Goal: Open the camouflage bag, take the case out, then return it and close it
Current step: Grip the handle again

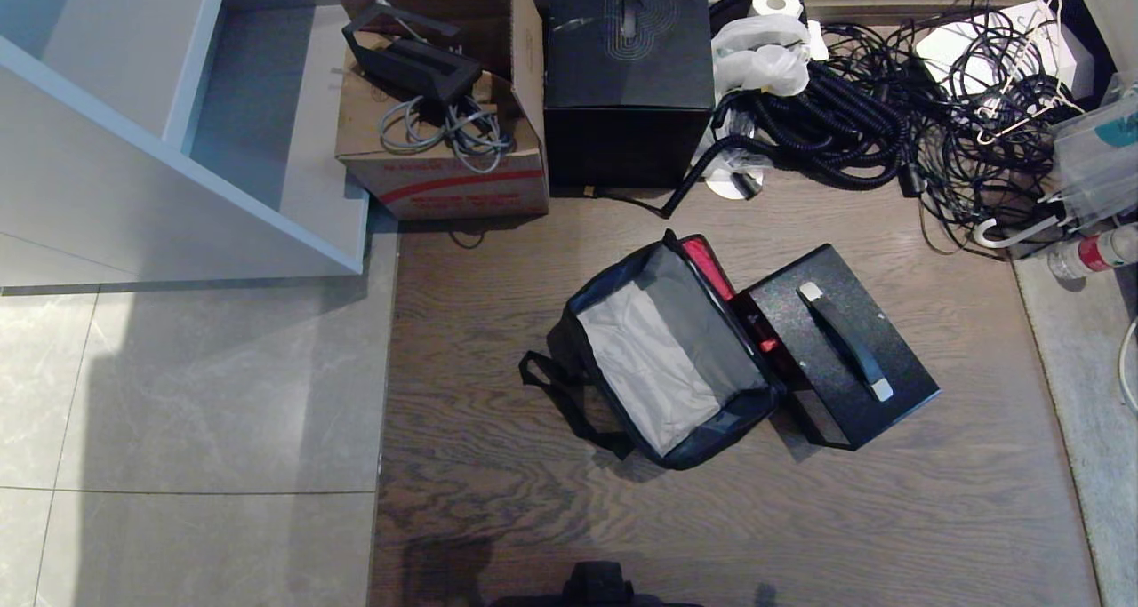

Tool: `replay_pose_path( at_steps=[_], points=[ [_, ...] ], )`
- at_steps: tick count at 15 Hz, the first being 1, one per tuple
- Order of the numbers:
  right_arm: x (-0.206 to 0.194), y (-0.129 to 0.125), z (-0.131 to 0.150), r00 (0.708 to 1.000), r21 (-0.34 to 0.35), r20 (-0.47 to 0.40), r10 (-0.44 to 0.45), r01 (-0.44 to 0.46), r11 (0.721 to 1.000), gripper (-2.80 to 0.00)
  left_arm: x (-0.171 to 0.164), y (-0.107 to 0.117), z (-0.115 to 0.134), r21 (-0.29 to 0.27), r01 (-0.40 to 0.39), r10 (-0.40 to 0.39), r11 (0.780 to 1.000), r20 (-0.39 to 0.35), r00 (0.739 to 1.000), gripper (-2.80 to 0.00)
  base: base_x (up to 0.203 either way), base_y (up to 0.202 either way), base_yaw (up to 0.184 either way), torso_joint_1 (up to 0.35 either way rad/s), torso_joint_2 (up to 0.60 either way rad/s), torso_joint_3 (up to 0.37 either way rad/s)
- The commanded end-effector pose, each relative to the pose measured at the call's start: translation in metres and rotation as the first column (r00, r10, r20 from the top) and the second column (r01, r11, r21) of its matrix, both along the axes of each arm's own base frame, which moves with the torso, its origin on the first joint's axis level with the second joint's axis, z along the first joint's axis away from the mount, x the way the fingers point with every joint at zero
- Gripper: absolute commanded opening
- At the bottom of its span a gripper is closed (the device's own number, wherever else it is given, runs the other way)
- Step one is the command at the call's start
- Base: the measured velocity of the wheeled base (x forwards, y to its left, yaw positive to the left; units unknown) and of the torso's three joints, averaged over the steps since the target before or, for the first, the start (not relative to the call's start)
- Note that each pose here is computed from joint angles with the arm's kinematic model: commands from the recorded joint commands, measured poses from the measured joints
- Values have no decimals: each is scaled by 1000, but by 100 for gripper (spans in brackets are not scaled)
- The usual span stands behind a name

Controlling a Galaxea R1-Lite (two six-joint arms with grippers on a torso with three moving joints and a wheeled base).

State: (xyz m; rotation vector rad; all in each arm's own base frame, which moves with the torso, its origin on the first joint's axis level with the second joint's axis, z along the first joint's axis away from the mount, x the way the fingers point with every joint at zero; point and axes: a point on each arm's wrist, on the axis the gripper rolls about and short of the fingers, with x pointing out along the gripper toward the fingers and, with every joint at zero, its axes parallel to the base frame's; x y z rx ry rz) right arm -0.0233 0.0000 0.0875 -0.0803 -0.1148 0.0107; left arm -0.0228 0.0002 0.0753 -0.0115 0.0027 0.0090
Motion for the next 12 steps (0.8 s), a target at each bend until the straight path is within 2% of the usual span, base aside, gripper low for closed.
replay_pose_path(
  at_steps=[1,12],
  points=[
    [3,0,-11,999,-1,-38,0,0,1000,-280,0,0,0,-1,0,0,1000,1,1000,-280,0,0,0,0,0,0],
    [3,0,-11,999,-1,-38,0,0,1000,-280,0,0,0,-1,0,0,1000,0,1000,-280,0,0,0,0,0,0]
  ],
)
